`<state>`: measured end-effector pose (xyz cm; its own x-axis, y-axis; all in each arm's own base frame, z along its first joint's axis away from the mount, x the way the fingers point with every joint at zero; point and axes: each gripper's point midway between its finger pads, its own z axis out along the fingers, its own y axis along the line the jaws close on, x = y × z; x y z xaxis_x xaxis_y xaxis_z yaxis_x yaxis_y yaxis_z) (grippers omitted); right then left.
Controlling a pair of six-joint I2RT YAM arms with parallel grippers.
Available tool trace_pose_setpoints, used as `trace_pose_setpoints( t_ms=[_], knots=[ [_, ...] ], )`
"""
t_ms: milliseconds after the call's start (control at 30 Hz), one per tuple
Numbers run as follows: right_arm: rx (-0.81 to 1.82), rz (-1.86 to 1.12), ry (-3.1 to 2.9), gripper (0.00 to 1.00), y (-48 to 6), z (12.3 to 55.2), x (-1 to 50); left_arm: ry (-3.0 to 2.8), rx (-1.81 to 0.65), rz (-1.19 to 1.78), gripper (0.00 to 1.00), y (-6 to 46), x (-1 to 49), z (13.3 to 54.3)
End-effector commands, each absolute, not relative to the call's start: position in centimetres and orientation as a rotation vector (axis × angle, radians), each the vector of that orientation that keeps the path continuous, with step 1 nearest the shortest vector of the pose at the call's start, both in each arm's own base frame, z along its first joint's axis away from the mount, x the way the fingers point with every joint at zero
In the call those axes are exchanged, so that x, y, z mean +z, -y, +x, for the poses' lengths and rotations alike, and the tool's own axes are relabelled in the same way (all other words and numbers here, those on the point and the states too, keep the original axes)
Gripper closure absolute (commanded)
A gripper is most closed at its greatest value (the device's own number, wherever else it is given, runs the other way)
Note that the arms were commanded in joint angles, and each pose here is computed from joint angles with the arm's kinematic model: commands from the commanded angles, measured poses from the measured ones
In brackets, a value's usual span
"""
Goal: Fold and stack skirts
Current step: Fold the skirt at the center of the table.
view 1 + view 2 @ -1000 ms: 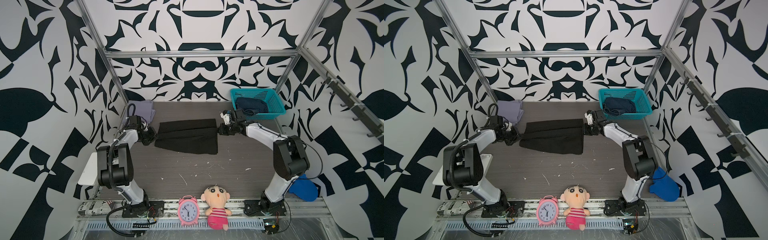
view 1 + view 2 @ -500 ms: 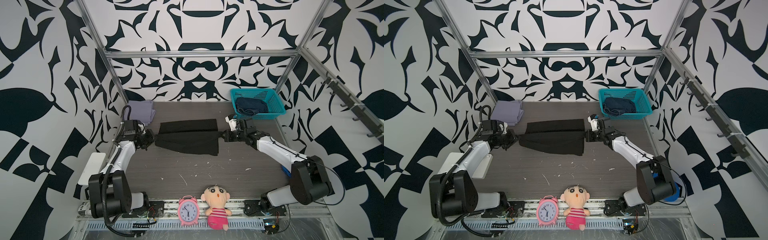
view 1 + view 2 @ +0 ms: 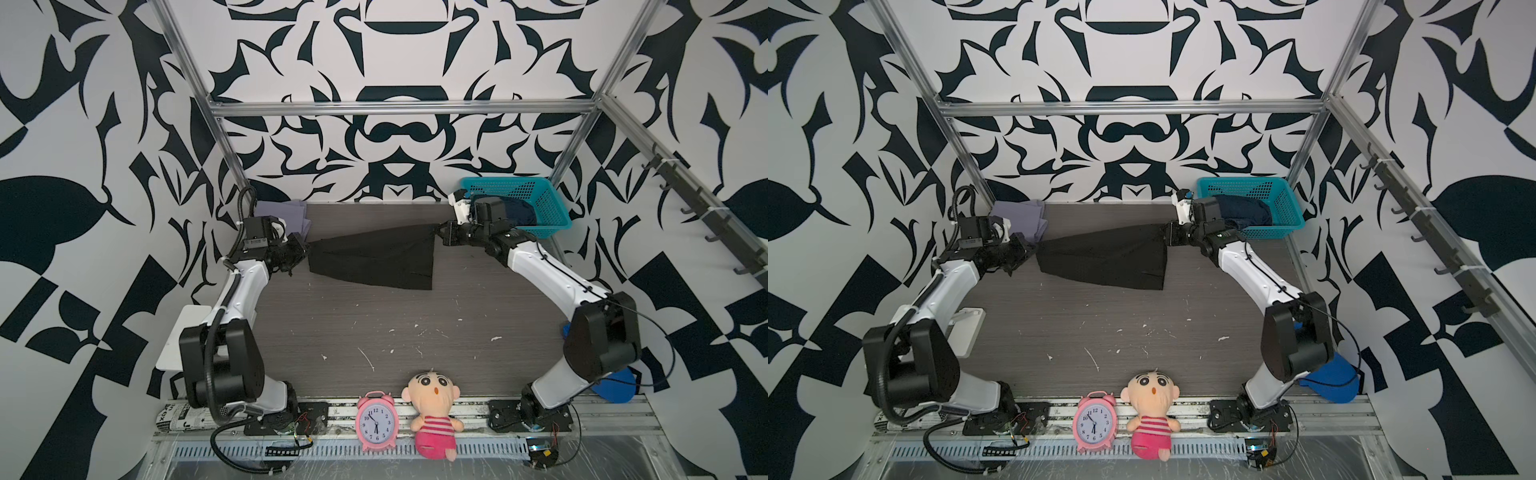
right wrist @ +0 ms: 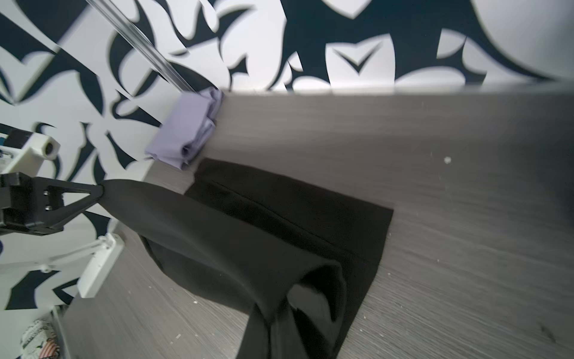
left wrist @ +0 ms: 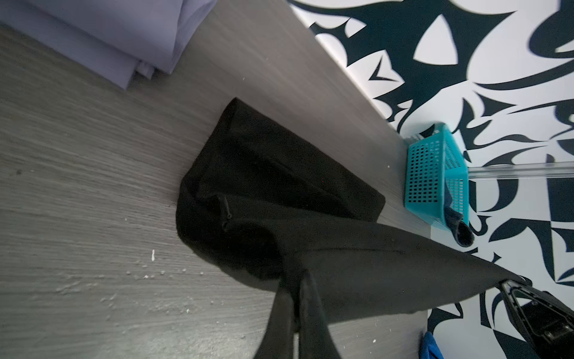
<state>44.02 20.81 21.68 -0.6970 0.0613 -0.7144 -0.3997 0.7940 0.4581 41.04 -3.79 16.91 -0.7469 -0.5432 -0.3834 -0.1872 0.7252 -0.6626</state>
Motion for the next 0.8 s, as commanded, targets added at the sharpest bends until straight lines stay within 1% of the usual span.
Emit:
trace_pose_setpoints(
  t_ms=[0, 267, 400, 533, 667, 767],
  knots=[
    [0.687, -0.198, -2.222, 1.00, -19.0, 45.9, 22.2, -2.356, -0.766, -0.567, 1.00, 2.4, 15.9, 42.3],
    [0.628, -0.150, -2.294, 1.00, -18.3, 48.1, 19.5, -2.429, -0.771, -0.549, 1.00, 2.1, 14.0, 45.7],
    [0.663, -0.149, -2.292, 1.00, -18.7, 47.9, 20.1, -2.418, -0.797, -0.546, 1.00, 2.3, 14.8, 46.3],
    [0.680, -0.148, -2.273, 1.00, -18.4, 45.8, 22.3, -2.381, -0.805, -0.539, 1.00, 2.6, 16.4, 44.9],
    [0.711, -0.136, -2.253, 1.00, -17.9, 42.5, 24.0, -2.375, -0.774, -0.543, 1.00, 2.6, 17.3, 42.0],
    [0.728, -0.138, -2.253, 1.00, -17.8, 39.5, 24.3, -2.369, -0.764, -0.552, 1.00, 2.8, 17.5, 39.6]
  ],
)
